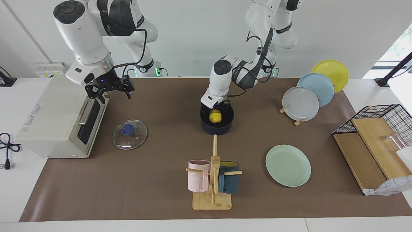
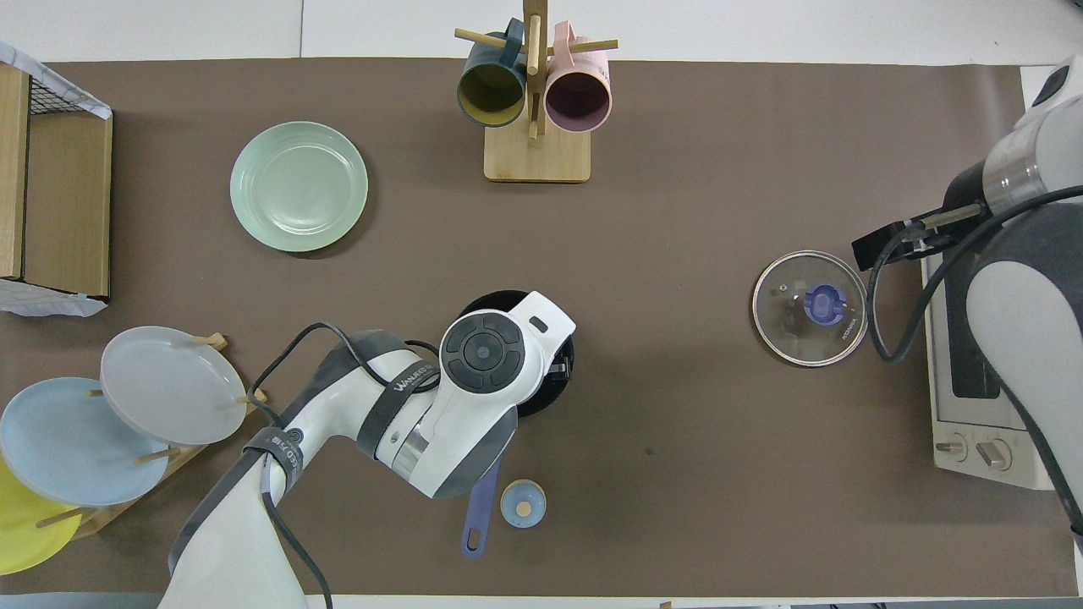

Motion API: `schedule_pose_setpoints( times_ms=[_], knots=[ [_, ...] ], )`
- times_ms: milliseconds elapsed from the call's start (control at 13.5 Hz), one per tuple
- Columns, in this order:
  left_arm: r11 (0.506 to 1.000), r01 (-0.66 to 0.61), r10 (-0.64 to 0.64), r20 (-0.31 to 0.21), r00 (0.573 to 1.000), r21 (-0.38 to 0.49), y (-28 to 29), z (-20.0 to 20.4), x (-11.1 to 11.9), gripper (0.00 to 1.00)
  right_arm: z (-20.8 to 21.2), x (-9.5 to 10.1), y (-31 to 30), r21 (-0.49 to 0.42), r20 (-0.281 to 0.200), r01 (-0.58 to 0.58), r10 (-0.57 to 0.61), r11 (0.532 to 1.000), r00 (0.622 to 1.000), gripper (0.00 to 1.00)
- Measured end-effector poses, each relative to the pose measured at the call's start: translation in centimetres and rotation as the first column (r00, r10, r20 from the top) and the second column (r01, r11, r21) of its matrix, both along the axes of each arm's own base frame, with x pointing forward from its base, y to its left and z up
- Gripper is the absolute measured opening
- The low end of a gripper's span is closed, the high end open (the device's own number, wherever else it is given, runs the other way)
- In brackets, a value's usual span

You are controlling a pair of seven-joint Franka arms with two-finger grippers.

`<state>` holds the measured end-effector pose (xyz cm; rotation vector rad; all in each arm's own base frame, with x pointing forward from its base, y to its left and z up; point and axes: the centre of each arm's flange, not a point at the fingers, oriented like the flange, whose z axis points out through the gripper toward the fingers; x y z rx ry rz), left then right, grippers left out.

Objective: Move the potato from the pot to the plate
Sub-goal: 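Carry the yellow potato to the green plate with the left gripper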

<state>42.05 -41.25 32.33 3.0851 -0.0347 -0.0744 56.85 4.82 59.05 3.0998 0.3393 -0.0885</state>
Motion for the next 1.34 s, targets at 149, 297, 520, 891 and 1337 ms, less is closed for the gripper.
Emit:
schedule_pose_setpoints(
  times_ms=[149, 297, 520, 891, 1337],
  knots=[
    [1.000, 0.000, 0.000, 0.001, 1.000, -0.001, 0.0, 0.1, 0.0, 0.63, -0.5, 0.1, -0.3, -0.002, -0.026, 0.007, -0.007, 1.000, 1.000, 1.00],
    [1.000, 0.000, 0.000, 0.001, 1.000, -0.001, 0.0, 0.1, 0.0, 0.63, -1.0, 0.2, -0.5, -0.005, -0.046, 0.023, -0.023, 1.000, 0.999, 1.00],
    [1.000, -0.005, 0.005, 0.002, 1.000, 0.000, 0.2, 0.1, 0.2, 0.63, -0.8, -0.4, -0.9, -0.009, -0.071, 0.039, -0.039, 0.999, 0.997, 1.00],
    [0.999, -0.036, 0.036, -0.004, 0.999, 0.004, 1.7, 3.3, 1.7, 0.62, -0.3, -1.4, -1.0, -0.012, -0.080, 0.040, -0.041, 0.999, 0.996, 1.00],
    [0.991, -0.126, 0.124, -0.037, 0.992, -0.048, 9.5, 17.0, 9.3, 0.62, 0.3, -2.9, -1.8, -0.011, -0.051, 0.055, -0.055, 0.998, 0.997, 1.00]
  ],
)
